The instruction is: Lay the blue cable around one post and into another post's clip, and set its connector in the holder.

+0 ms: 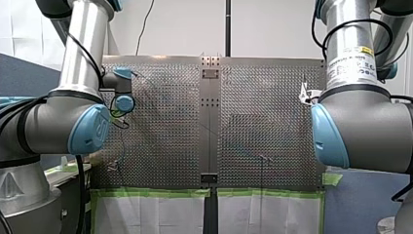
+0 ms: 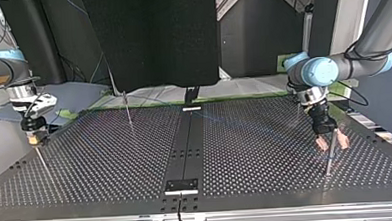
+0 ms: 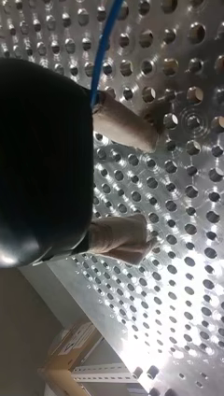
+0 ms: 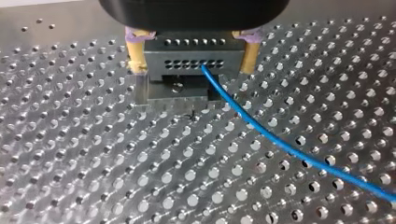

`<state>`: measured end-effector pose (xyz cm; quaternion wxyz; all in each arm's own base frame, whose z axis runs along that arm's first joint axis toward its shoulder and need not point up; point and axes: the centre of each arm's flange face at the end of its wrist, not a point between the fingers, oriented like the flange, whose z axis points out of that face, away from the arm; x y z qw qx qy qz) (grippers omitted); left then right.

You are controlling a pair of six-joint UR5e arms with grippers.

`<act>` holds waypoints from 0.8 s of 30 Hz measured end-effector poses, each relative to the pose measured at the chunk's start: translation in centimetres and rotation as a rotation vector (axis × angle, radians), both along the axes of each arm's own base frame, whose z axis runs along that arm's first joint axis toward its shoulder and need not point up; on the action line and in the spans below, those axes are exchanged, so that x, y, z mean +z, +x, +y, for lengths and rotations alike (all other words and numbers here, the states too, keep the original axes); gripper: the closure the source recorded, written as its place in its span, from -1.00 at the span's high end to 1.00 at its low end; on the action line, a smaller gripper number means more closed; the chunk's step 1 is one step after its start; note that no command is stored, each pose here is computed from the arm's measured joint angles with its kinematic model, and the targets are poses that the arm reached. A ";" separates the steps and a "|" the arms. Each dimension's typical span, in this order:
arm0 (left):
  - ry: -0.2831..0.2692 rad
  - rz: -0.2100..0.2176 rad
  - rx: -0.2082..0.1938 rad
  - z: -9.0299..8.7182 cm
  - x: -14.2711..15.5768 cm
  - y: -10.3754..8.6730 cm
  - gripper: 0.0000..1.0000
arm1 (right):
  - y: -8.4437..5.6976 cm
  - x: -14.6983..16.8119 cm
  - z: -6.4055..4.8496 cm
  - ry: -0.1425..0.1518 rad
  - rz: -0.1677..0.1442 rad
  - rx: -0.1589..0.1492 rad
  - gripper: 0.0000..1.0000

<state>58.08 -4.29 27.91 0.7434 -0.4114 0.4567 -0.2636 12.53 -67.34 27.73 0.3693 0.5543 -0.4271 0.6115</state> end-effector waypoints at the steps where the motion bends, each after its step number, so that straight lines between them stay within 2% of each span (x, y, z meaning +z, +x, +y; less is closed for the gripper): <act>1: 0.000 0.000 0.000 0.0 0.0 0.0 1.00 | 0.0 0.0 0.0 0.000 0.000 0.000 -1.00; 18: 0.000 -0.001 0.001 0.0 0.0 0.0 1.00 | 0.0 0.0 0.0 0.001 0.000 0.000 -1.00; 20: 0.000 0.000 0.000 0.0 0.0 0.0 1.00 | 0.0 0.0 0.0 0.000 0.000 0.000 -0.12; 21: 0.000 0.000 0.000 0.0 0.0 0.0 1.00 | 0.0 0.0 0.0 0.001 0.000 0.000 -0.12; 22: 0.000 0.000 0.000 -0.1 0.0 0.0 1.00 | 0.0 0.0 0.0 0.000 0.000 0.000 0.51; 23: 0.000 0.000 0.000 -0.1 0.0 0.0 1.00 | 0.0 0.0 0.0 0.000 0.000 0.000 0.90; 24: 0.000 0.000 -0.001 -0.1 0.0 0.0 1.00 | 0.0 0.0 0.0 0.001 0.000 0.000 0.90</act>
